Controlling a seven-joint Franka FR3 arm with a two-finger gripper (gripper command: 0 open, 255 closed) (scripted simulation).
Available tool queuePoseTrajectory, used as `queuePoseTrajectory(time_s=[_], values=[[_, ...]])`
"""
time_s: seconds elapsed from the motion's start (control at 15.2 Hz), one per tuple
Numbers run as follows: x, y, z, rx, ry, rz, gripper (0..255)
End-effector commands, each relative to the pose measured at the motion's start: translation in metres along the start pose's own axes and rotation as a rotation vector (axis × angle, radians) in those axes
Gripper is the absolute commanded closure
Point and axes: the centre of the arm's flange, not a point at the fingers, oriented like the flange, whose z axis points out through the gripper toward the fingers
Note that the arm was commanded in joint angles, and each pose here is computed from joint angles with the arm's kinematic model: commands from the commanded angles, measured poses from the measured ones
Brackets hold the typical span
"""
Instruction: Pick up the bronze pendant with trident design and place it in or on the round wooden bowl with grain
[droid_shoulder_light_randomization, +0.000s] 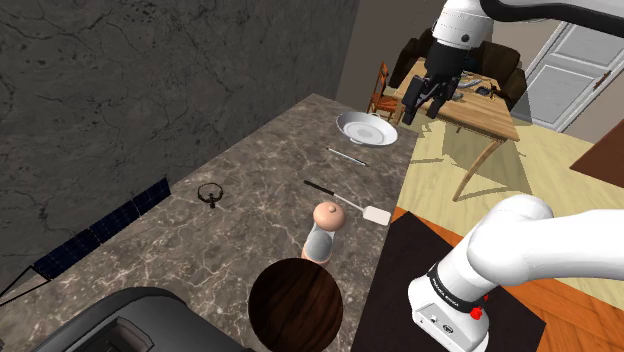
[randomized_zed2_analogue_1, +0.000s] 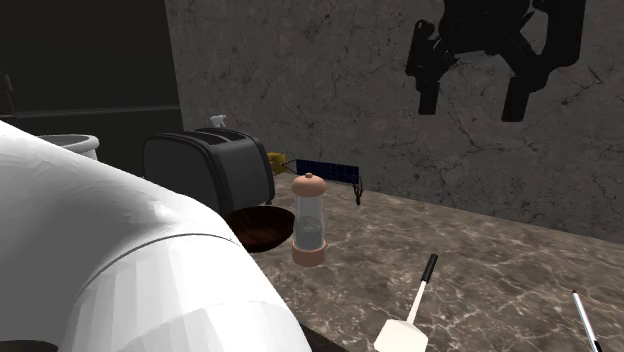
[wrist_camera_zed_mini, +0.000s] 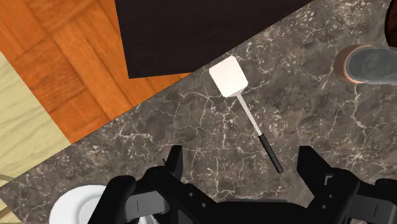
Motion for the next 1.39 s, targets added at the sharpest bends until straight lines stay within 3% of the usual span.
queuePoseTrajectory(time_s=[0.0, 1.32], values=[[0.000, 0.000, 0.000, 0.000, 0.000, 0.000, 0], [0.025, -0.241, 0.116, -0.050, 0.230, 0.159, 0]])
